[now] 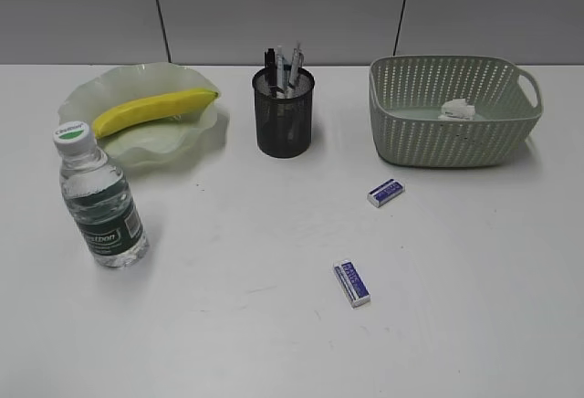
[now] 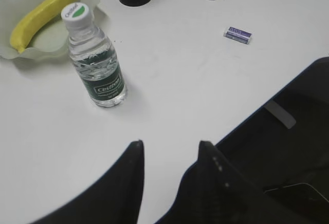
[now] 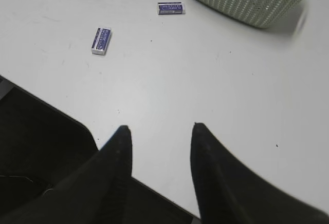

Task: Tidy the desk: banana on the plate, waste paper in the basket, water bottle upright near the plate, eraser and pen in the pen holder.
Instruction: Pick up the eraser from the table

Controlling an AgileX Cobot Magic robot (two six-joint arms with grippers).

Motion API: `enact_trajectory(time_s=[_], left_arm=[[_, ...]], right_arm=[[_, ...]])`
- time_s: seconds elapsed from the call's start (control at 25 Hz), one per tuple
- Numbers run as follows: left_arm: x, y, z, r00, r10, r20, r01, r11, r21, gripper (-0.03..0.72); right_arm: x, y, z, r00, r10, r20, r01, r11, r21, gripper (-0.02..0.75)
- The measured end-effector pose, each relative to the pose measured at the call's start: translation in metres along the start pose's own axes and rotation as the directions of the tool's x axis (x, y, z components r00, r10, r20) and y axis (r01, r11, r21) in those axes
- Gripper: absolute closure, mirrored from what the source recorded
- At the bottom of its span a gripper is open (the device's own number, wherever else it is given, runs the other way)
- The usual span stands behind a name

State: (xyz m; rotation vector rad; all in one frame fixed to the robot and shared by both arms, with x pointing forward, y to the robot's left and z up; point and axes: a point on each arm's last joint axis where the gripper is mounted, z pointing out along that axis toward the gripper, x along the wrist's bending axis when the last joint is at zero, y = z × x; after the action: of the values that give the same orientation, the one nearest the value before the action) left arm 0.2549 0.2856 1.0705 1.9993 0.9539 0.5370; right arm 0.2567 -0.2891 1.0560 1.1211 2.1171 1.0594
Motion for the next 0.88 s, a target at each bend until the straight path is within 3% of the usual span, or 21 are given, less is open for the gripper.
enact_trajectory(time_s=[0.28,0.52,0.76,0.88], left_arm=[[-0.002,-0.024,-0.022,1.000,0.005,-0.015,-0.007,0.987,-0.160,0.438],[0.000,-0.024,-0.023,0.999,-0.005,-0.038,-0.001,0.987,-0.163,0.439],[0.000,-0.024,-0.023,0.999,-0.010,-0.040,0.003,0.987,-0.163,0.440],[0.000,-0.024,-0.023,0.999,-0.012,-0.039,0.005,0.987,-0.163,0.440]], right_arm=[[-0.001,0.022,0.010,1.000,0.001,-0.007,-0.001,1.000,0.008,0.422],[-0.004,0.081,0.059,0.998,-0.033,-0.048,0.038,0.993,0.108,0.422],[-0.001,0.137,0.154,0.989,0.071,-0.128,-0.023,0.940,0.341,0.384],[0.004,0.146,0.212,0.974,0.174,-0.146,-0.079,0.862,0.500,0.365]])
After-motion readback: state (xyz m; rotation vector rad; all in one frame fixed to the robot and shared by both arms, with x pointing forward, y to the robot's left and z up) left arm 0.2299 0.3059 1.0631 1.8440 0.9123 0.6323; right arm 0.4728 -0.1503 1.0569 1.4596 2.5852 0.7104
